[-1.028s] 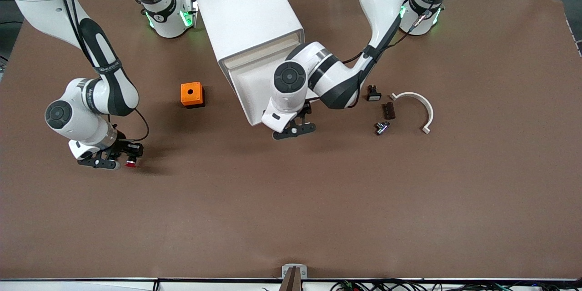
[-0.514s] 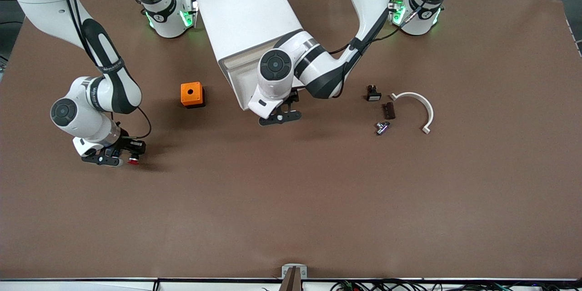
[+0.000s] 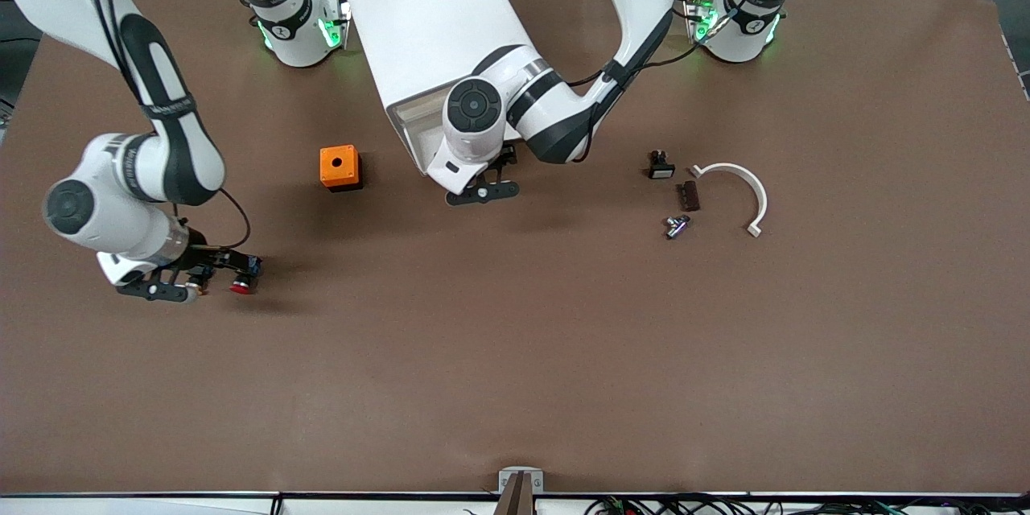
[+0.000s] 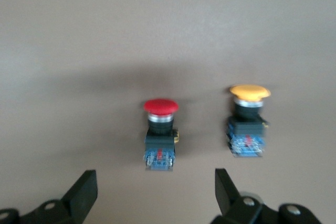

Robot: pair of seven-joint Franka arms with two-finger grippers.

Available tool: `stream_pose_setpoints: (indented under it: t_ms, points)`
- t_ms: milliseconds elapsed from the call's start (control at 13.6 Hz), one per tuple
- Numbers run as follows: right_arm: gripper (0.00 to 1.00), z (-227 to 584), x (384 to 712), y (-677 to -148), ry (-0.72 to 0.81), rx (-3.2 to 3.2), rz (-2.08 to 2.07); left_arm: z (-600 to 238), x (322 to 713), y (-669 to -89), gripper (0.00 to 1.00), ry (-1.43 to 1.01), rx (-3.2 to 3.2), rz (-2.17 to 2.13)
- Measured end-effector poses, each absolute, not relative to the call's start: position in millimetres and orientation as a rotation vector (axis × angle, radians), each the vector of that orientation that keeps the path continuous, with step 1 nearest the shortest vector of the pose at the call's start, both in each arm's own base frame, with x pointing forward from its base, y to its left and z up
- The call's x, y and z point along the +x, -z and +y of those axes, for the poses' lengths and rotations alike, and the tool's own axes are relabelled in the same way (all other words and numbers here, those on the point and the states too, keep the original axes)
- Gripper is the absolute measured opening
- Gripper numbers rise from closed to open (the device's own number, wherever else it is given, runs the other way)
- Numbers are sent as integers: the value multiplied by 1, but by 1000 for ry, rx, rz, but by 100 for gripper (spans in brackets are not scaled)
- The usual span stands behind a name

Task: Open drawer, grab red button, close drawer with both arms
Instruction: 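Carry the red button out and set it beside the yellow button, then push the drawer shut with the left gripper while the right gripper withdraws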

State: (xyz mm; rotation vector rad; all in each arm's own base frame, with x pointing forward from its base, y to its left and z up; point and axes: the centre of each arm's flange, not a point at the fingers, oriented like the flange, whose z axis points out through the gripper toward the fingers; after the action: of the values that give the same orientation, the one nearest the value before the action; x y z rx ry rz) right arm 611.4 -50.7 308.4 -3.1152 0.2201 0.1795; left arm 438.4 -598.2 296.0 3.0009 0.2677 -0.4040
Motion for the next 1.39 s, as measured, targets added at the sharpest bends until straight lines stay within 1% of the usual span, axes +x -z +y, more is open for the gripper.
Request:
stream_pose_setpoints:
  t_ms: [147,294,441,514,661,881,1395]
  points:
    - [100,-54,619,-391,-263,-3105,221,-604,431,-296,100,474,2959,292]
    - [100,-57,619,-464,-307,-3098,224,-608,425,-297,100,532,2921,315]
    - [100,-57,614,-510,-346,-3093,222,-612,421,-296,100,583,2890,337]
    - [100,-56,612,-527,-341,-3093,218,-613,419,-295,100,608,2874,348]
    - [100,-50,607,-559,-271,-3100,202,-617,414,-292,100,646,2855,359]
    - [100,-40,598,-584,-207,-3106,176,-623,403,-287,100,671,2852,349]
    - [100,-51,596,-584,-213,-3108,207,-627,399,-285,100,676,2851,343]
